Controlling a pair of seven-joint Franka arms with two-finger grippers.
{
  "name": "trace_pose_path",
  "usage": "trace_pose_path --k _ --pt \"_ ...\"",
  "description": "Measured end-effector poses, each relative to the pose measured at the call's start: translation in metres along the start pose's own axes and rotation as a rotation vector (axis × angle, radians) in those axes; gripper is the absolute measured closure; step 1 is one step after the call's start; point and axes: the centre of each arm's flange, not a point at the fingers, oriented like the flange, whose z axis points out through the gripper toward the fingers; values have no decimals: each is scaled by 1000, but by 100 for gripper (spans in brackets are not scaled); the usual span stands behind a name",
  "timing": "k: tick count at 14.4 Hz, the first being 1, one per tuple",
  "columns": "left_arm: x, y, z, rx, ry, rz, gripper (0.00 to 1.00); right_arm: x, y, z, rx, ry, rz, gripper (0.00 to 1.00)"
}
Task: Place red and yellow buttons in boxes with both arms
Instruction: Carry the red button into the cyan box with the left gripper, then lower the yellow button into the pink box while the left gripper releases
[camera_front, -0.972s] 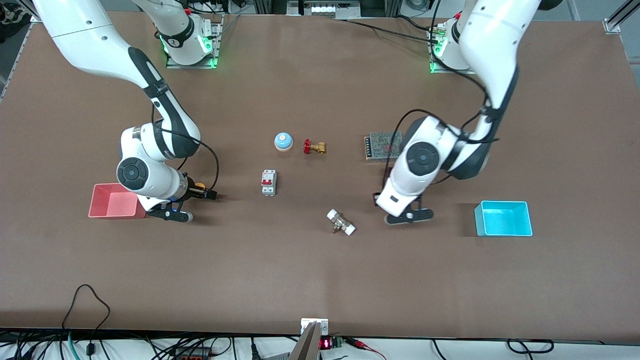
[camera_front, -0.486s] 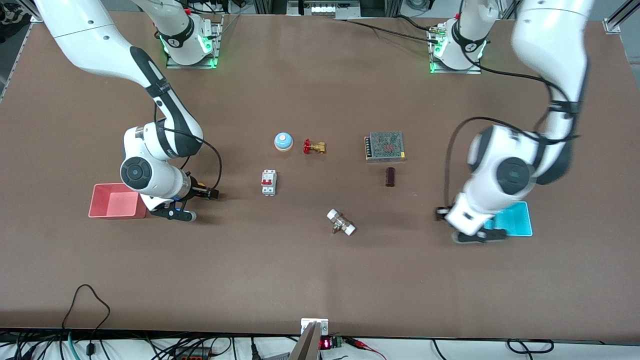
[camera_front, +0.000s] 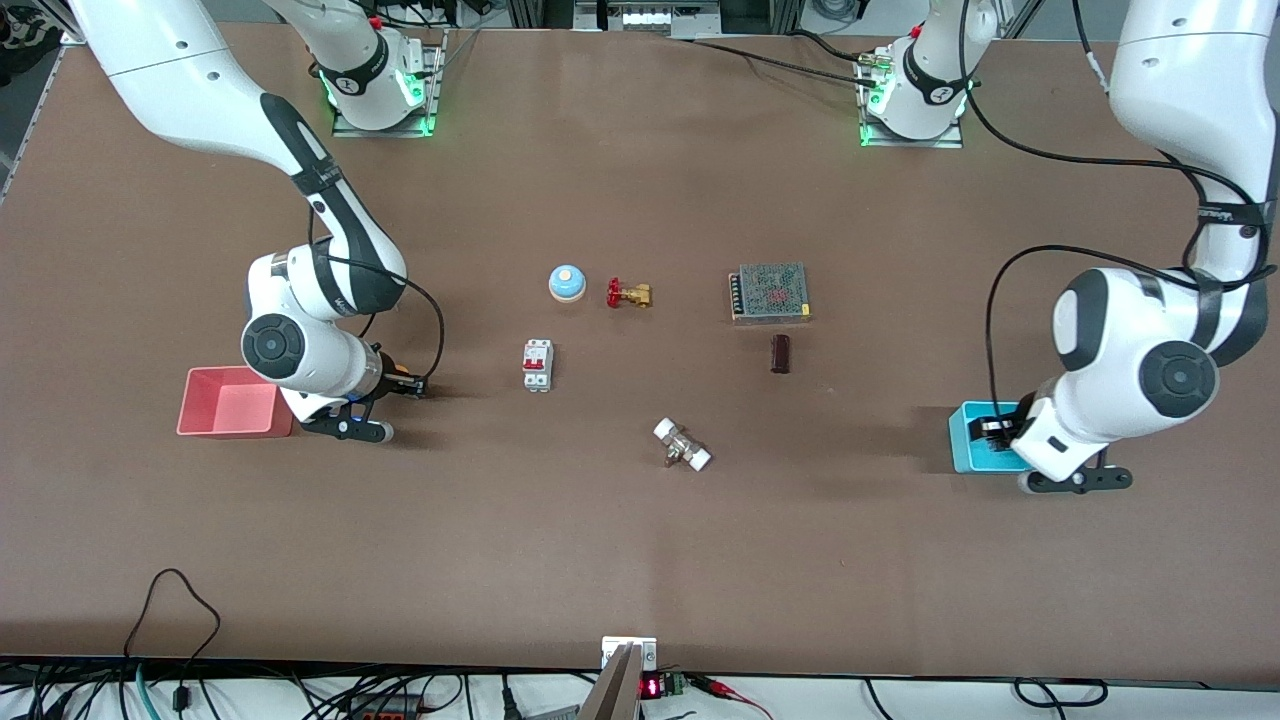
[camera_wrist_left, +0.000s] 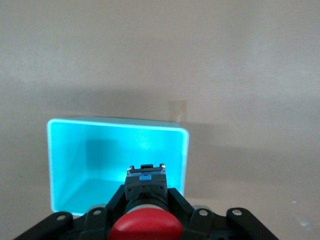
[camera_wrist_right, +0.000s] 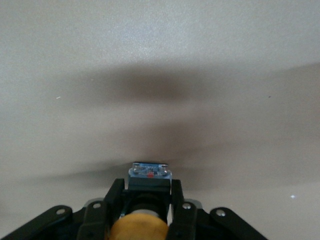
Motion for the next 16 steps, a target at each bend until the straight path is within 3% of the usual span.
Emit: trace_pose_path --k 4,7,11,14,16 --pt "-3 -17 33 -5 -31 -12 62 0 0 0 0 1 -11 58" --pt "-9 -13 58 -14 7 -6 62 5 1 -19 6 30 -15 58" --pt "-14 -11 77 -21 28 -3 62 12 39 -113 -14 74 -83 58" --pt "-13 -15 76 -24 42 -9 62 14 106 -182 -44 106 -149 58" --pt "-13 -18 76 -25 44 -8 62 19 156 -197 -56 120 -182 58"
